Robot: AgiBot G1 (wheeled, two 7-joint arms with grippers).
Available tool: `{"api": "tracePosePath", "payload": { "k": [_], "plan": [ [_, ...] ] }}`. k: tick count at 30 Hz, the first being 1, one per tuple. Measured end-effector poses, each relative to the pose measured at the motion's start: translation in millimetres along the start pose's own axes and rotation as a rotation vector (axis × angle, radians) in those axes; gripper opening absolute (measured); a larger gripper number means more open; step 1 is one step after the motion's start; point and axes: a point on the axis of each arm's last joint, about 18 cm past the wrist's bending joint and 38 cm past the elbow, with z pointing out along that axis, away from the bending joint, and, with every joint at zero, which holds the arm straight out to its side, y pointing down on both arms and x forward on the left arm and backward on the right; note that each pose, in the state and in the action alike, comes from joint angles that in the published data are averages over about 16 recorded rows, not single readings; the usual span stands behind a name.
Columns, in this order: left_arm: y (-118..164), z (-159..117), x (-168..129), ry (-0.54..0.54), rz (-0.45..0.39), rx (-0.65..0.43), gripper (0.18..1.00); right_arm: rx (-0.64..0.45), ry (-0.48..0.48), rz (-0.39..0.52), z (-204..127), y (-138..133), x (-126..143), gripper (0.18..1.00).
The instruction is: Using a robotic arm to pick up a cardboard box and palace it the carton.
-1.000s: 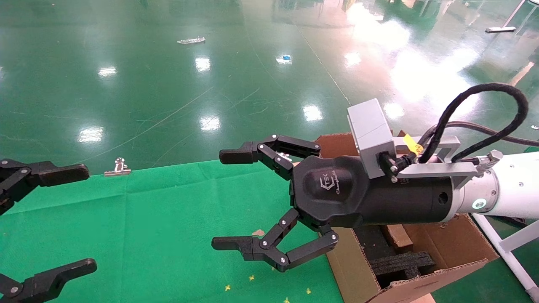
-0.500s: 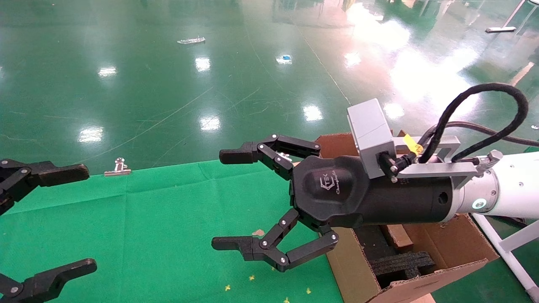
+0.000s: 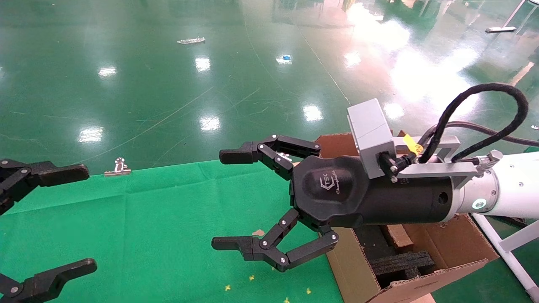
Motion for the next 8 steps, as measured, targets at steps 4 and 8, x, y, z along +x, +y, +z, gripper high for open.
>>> {"api": "tracePosePath", "payload": {
  "k": [4,8],
  "plan": [
    [0.0,0.0,0.0,0.0,0.0,0.0,1.001,0.0,0.0,0.0,0.0,0.0,0.0,1.0],
    [0.0,0.0,0.0,0.0,0.0,0.0,1.001,0.0,0.0,0.0,0.0,0.0,0.0,1.0]
  ]
}}
